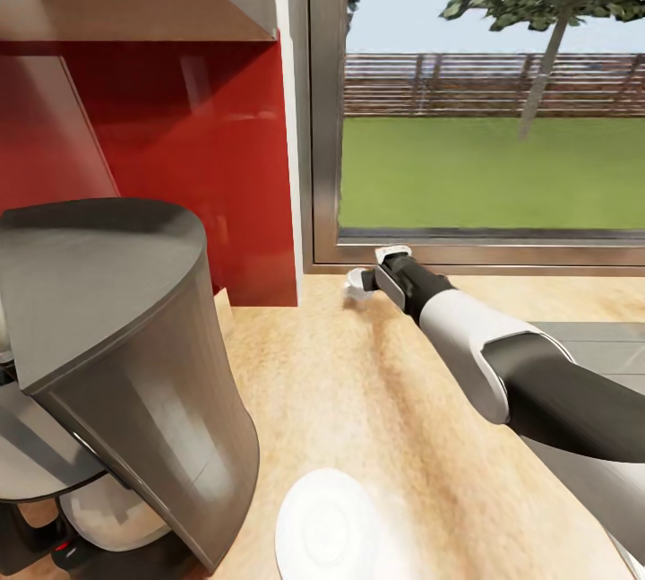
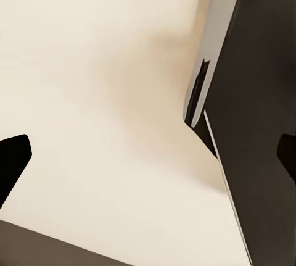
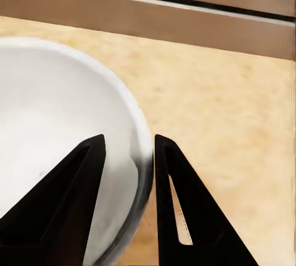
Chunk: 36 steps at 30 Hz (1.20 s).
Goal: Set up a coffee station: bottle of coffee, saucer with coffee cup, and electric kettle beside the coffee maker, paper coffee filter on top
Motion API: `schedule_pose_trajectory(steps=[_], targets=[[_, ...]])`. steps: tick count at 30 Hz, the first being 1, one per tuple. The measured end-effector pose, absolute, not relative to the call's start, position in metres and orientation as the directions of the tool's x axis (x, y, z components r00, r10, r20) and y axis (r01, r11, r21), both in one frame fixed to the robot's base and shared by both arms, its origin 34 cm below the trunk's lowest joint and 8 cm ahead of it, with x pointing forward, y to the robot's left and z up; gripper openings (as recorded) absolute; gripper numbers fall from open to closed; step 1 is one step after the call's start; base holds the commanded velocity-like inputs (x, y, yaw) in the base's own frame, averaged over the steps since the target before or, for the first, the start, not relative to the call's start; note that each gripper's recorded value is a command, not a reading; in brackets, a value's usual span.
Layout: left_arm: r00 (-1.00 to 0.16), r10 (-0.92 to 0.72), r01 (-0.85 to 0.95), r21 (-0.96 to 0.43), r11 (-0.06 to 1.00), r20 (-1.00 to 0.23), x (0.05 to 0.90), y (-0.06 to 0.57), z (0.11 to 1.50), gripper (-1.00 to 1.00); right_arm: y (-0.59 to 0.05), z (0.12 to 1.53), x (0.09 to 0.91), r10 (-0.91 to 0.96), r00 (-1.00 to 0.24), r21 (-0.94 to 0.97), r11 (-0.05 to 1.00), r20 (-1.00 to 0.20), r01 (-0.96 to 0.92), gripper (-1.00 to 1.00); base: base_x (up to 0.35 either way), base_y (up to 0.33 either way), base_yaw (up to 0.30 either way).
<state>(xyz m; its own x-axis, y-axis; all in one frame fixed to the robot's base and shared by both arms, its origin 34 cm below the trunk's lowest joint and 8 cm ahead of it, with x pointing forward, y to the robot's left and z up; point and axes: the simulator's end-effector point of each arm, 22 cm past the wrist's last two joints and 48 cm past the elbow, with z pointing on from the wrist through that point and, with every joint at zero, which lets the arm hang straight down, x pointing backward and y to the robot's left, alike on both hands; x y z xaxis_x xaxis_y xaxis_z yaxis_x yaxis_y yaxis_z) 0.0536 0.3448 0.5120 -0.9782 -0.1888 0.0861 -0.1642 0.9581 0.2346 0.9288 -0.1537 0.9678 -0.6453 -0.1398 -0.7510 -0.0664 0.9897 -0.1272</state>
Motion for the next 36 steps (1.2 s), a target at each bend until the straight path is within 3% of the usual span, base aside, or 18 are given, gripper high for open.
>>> schedule_pose_trajectory(steps=[8, 27, 36], targets=[[-0.979, -0.188, -0.164, 0.231, 0.959, 0.084, 0.054, 0.342, 0.512, 1.0, -0.152, 0.978, 0.933, -0.138, -0.627, -0.124, 0.99, -0.767, -0.066, -1.0, -0.057, -0.035, 0.0], [-0.978, -0.187, -0.163, 0.229, 0.96, 0.088, 0.053, 0.34, 0.512, 1.0, -0.152, 0.976, 0.933, -0.14, -0.631, -0.126, 0.99, -0.763, -0.067, -1.0, -0.228, -0.161, 0.0], [-0.979, -0.188, -0.166, 0.228, 0.959, 0.081, 0.055, 0.34, 0.511, 1.0, -0.152, 0.98, 0.932, -0.14, -0.627, -0.127, 0.99, -0.766, -0.066, -1.0, -0.277, -0.151, 0.162]])
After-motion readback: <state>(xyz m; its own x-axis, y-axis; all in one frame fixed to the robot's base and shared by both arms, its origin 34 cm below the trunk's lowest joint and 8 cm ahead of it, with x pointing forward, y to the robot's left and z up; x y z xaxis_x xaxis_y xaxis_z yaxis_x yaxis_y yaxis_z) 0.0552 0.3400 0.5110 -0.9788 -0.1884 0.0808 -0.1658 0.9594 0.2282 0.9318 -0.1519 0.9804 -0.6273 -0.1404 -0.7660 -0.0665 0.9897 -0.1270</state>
